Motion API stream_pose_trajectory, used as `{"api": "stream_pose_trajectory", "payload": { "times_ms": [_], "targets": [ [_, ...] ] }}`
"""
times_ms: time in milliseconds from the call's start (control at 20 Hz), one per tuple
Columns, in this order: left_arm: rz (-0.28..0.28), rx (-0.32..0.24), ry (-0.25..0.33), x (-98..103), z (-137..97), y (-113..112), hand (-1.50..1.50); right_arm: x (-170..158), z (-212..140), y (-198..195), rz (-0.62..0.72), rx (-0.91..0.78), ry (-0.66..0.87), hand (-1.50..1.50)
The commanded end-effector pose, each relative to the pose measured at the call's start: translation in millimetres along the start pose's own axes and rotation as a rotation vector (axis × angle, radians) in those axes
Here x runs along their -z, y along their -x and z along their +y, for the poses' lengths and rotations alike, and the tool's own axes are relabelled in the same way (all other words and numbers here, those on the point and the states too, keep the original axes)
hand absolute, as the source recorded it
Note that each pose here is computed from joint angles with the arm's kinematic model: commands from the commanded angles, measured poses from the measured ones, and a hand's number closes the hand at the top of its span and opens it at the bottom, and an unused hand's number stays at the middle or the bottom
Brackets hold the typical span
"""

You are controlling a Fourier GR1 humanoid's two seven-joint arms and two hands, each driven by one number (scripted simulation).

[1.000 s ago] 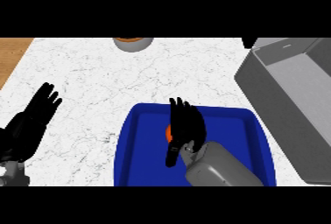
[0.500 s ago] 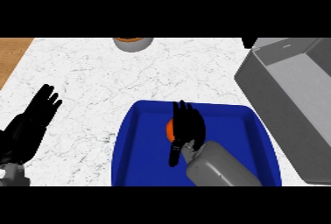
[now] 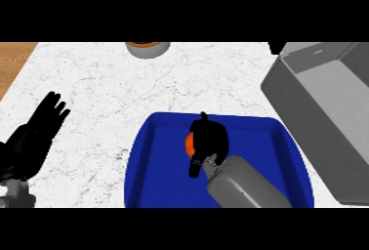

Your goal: Pick the squash from the tray and place it in the cardboard box

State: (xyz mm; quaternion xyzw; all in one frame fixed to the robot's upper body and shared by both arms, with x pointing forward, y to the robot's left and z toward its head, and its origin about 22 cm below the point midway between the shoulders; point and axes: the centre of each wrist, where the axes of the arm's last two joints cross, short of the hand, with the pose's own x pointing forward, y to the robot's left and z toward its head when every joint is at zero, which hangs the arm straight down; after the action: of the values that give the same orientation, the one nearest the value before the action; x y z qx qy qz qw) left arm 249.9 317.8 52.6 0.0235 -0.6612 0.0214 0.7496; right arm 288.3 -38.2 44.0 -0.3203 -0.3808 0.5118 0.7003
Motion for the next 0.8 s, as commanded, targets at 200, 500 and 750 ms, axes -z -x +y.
{"api": "stream_pose_trajectory", "payload": {
  "times_ms": [200, 500, 750],
  "targets": [
    [-0.009, -0.006, -0.011, -2, 9, 3, 0.00, 1, 7, 12, -0.013, -0.030, 0.043, 1.50],
    [0.005, -0.008, -0.003, 10, 2, 13, 0.00, 45, -36, 52, -0.001, -0.020, 0.069, 1.50],
    [-0.001, -0.006, 0.008, -6, -7, -1, 0.00, 84, -89, 99, 0.027, 0.028, 0.077, 1.50]
  ]
}}
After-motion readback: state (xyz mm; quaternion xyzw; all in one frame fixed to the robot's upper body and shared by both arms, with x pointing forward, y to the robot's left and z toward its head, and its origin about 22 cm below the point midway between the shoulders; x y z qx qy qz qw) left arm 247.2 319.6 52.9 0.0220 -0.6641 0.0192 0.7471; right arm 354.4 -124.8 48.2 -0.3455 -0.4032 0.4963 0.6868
